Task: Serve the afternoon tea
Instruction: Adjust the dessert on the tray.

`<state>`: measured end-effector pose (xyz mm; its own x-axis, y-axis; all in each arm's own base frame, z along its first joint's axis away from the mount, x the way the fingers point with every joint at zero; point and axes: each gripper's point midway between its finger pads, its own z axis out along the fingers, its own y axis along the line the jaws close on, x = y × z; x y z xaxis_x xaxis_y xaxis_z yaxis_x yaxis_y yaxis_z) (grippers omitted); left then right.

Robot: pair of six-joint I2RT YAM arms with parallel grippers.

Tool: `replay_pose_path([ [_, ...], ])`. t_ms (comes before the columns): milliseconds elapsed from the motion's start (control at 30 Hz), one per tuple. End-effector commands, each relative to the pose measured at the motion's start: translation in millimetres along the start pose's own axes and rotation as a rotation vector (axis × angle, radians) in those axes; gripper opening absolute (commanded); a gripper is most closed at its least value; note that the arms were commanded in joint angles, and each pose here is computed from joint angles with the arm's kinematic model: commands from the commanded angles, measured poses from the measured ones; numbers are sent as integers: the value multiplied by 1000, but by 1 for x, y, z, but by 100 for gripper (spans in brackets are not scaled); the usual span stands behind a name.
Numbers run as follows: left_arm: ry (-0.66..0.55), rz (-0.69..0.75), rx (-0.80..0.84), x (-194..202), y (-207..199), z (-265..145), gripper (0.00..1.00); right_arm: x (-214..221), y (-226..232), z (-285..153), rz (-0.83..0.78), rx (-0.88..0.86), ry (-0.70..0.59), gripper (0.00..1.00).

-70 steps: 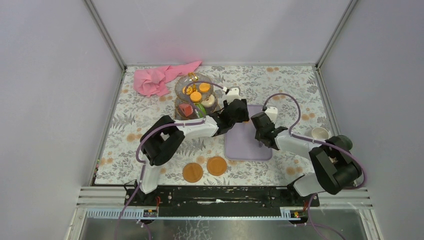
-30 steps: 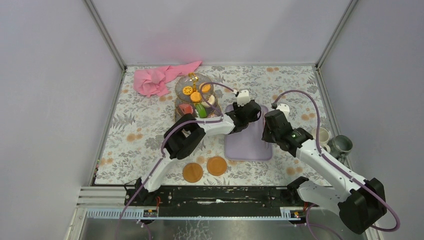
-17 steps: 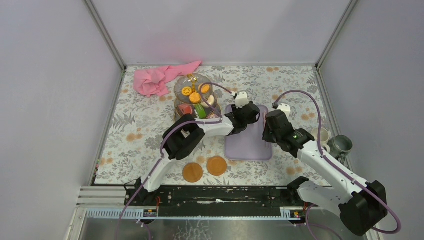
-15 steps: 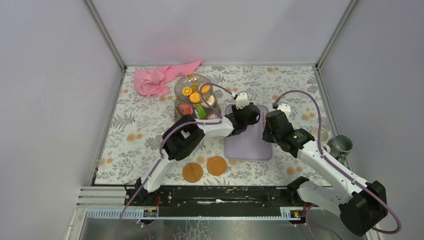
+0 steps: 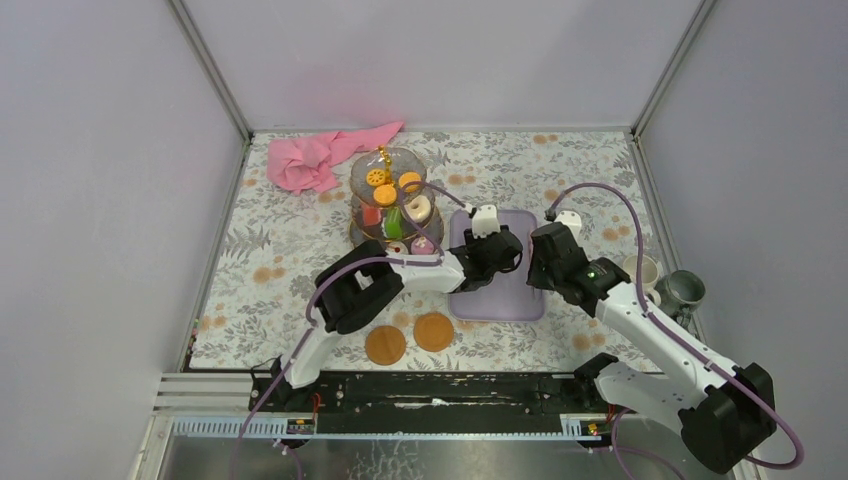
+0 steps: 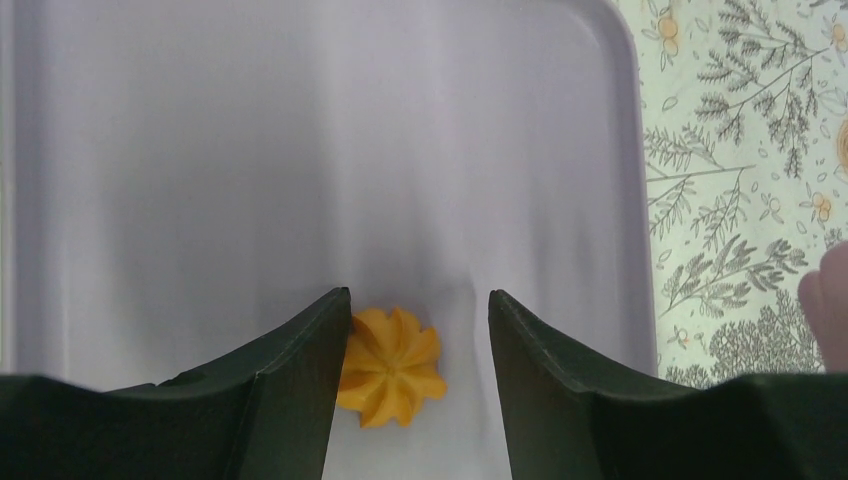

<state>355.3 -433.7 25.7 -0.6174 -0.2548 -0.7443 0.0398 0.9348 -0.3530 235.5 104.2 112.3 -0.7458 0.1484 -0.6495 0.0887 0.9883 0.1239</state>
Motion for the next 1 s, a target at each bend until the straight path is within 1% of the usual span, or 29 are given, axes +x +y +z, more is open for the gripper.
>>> replay_pose_path([
  [0,-11,-21,-22,7,6,-12,61,-3,2,-13,-3,-21,-10,32],
  [300,-35,-7,6,5,-10,-34,61,7,-4,-24,-11,-19,22,32],
  [533,-43,-9,-12,8,-9,-52,61,14,-1,-33,-3,-57,40,33],
  [767,-135,-47,-29,-36,-11,-82,62,14,-1,-46,-24,-59,72,32],
  [967,-180,-50,-18,-53,-8,-107,63,17,4,-50,-60,-72,123,32],
])
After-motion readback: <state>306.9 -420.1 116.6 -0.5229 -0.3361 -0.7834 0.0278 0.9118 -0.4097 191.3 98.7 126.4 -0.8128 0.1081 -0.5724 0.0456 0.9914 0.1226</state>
